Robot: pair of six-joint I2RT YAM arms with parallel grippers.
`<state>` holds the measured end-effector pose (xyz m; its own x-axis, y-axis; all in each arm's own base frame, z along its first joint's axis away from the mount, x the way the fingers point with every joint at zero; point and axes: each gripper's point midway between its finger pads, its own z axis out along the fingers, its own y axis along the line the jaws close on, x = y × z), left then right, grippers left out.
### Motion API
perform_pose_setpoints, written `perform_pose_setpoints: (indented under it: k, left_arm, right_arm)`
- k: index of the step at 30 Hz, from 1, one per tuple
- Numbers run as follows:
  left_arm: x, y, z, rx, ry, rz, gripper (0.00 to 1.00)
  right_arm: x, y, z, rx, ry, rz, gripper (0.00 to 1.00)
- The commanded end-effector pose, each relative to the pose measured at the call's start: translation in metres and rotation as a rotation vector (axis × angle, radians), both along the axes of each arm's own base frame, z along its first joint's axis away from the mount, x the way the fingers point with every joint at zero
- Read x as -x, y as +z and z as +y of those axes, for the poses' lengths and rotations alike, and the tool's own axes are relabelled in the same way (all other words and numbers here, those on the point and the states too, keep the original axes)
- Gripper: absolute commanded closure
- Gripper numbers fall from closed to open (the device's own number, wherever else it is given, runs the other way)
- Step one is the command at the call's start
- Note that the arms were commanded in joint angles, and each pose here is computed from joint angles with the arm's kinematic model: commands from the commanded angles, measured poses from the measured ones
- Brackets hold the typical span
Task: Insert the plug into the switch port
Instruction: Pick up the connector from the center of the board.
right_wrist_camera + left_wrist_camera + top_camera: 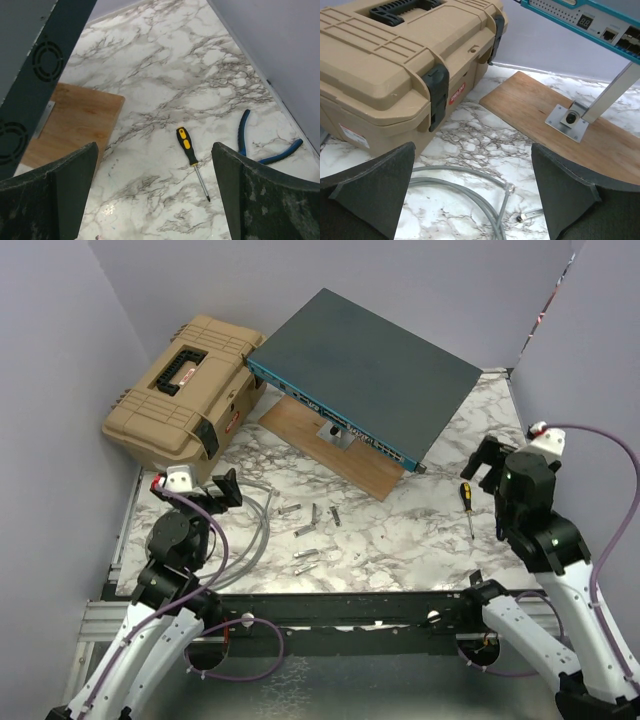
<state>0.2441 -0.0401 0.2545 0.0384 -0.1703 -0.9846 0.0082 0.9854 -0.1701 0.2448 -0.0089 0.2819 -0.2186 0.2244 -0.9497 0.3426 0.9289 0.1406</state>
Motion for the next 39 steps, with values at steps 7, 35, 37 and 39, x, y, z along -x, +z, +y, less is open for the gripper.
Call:
perform_pose_setpoints:
  k: [7, 35, 37, 39]
  left_arm:
    - [-0.022, 0.000, -0.054, 0.037, -0.203, 0.177, 0.01]
    - [-0.020, -0.097, -0.122, 0.035, -0.475, 0.688, 0.01]
    - [-0.022, -0.112, -0.128, 0.021, -0.495, 0.748, 0.04]
    - [-0.024, -0.125, -0.133, 0.000, -0.516, 0.799, 0.06]
  right_arm:
    - [-0.012, 0.032, 0.040, -0.151, 0.125, 0.090, 0.00]
    - [-0.014, 0.075, 0.128, -0.043, 0.753, -0.072, 0.00]
    - [-0.016, 0.073, 0.131, -0.044, 0.766, -0.076, 0.00]
    - [-0.016, 0.073, 0.133, -0.045, 0.781, -0.082, 0.00]
